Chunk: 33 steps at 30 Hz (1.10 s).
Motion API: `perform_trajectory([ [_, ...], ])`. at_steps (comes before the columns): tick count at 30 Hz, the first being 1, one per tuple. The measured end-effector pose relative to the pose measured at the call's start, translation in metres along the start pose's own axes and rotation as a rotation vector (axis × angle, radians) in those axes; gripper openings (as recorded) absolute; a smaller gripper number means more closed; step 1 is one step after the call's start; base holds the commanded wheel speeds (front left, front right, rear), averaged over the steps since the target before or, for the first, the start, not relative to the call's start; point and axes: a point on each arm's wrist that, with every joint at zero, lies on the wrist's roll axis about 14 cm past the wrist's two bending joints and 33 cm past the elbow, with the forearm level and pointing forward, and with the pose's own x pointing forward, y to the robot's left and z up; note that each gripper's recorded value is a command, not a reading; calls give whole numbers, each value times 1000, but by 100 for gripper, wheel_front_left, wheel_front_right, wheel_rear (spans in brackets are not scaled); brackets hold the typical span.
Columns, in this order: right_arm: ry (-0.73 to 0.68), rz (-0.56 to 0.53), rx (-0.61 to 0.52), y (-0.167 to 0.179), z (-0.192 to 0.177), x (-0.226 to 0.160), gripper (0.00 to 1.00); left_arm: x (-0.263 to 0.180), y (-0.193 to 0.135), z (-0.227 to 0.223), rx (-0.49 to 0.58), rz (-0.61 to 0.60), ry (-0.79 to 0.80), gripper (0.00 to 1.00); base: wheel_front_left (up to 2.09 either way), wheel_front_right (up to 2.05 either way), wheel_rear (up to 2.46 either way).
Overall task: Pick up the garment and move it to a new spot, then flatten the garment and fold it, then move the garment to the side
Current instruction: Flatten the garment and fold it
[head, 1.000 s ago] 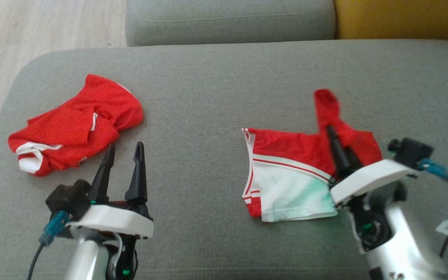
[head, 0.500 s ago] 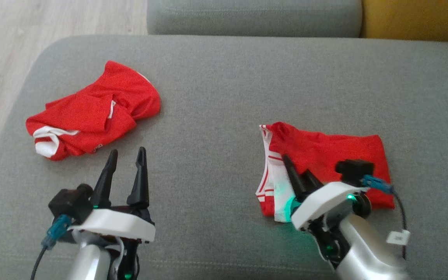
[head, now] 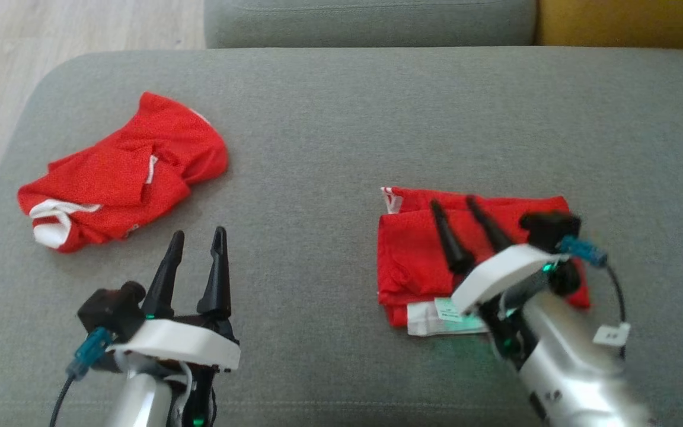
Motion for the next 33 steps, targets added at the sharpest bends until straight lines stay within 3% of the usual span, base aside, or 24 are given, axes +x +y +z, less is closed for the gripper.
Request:
perform_trajectory([
  [5,-106,-65,-139,-34,41,-7,100,7,-11,4,-3,-30,-14,100,0,0,0],
  [13,-251,-198,-363,-94,98,-49,100,18,-22,6,4,-67,-24,100,0,0,0],
  [23,-305,-350,-377,-119,90,-106,100,21,-33,11,57,-107,-46,100,0,0,0],
  [33,-320,-377,-380,-117,87,-114,100,17,-34,9,73,-102,-41,100,0,0,0],
])
